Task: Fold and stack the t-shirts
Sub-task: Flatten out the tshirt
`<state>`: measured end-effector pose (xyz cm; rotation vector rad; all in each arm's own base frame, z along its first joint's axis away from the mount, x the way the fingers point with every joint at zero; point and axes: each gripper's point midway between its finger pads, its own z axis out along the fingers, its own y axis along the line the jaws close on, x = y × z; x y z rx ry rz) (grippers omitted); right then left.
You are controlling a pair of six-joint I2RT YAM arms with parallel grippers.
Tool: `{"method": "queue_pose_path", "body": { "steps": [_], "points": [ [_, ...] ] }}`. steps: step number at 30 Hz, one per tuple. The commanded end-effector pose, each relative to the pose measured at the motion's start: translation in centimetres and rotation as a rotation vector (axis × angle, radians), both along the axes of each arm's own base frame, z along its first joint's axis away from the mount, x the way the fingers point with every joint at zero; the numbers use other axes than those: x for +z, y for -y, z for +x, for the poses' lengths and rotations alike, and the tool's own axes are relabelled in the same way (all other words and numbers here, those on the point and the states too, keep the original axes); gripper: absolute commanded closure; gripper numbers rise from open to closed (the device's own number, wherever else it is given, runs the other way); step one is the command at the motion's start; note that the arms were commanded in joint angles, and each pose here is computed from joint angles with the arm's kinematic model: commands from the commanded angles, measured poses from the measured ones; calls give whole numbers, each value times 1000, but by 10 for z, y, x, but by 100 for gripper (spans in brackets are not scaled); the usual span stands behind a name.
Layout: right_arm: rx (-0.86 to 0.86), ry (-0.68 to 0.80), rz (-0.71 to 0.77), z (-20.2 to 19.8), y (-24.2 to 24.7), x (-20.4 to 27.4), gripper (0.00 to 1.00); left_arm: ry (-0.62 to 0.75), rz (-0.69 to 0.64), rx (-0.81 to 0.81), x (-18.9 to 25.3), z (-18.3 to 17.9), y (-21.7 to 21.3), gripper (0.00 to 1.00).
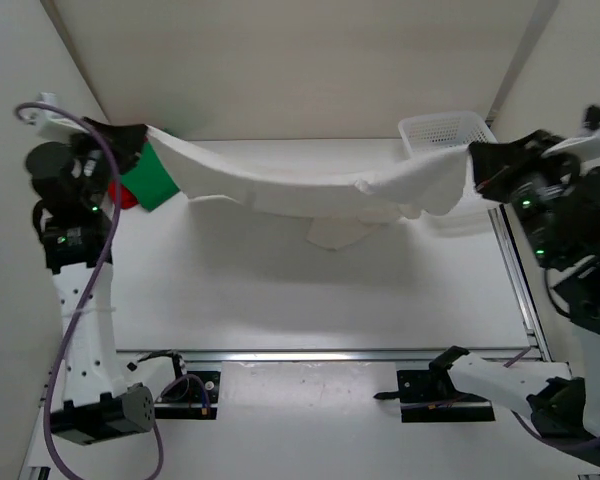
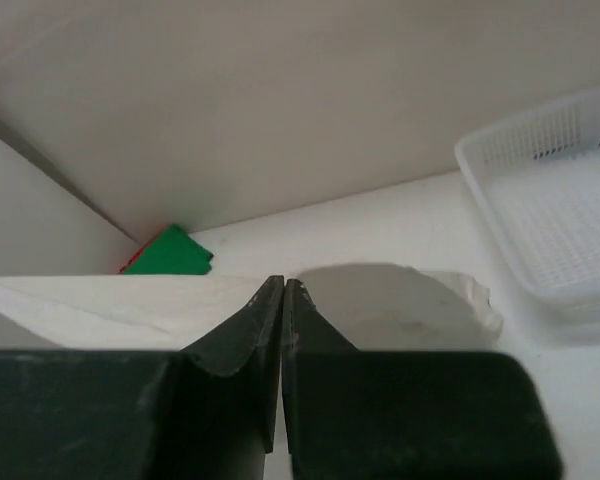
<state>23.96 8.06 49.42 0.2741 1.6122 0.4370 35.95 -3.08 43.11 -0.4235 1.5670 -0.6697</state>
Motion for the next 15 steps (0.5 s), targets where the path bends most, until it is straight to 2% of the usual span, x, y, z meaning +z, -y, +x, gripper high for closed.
{"method": "queue_pose_path", "body": {
  "steps": [1,3,4,5,6,7,8,9,10,11,12,13,14,15],
  "points": [
    [-82,82,-125,-7,23,57,100,117,7,-20,68,-43,-8,100],
    [-41,149,-117,-7,9,87,100,145,14,-34,85,-47,-5,100],
    [25,190,-117,-9,-14,98,100,154,8,-32,92,-49,-4,100],
    [-50,195,-119,-10,-6,103,100,167,5,-39,98,-50,-3,100],
    [-60,220,-119,-20,-17,114,100,173,-2,-46,100,-49,-3,100],
    [56,246,-310,-40,-53,105,100,174,-3,-44,103,-50,-4,100],
    [-33,271,-538,-54,-49,99,100,177,9,-18,106,-48,-10,100],
    [-153,358,-76,-56,-8,134,100,156,-1,-13,101,-42,-13,100],
    [-179,321,-294,-47,-21,138,100,143,-6,-10,96,-37,-16,100],
    [-156,312,-77,-41,-34,164,100,136,-14,-2,92,-34,-21,100],
    [-147,349,-296,-20,-43,157,100,120,-24,-13,83,-23,-20,100],
    [-172,361,-289,-12,-49,149,100,99,-32,-26,68,-14,-15,100],
    [-188,351,-392,-7,-57,130,100,64,-34,-23,49,-4,-15,100],
    [-202,358,-402,1,-60,124,100,16,-41,-20,27,5,-12,100]
  ]
}}
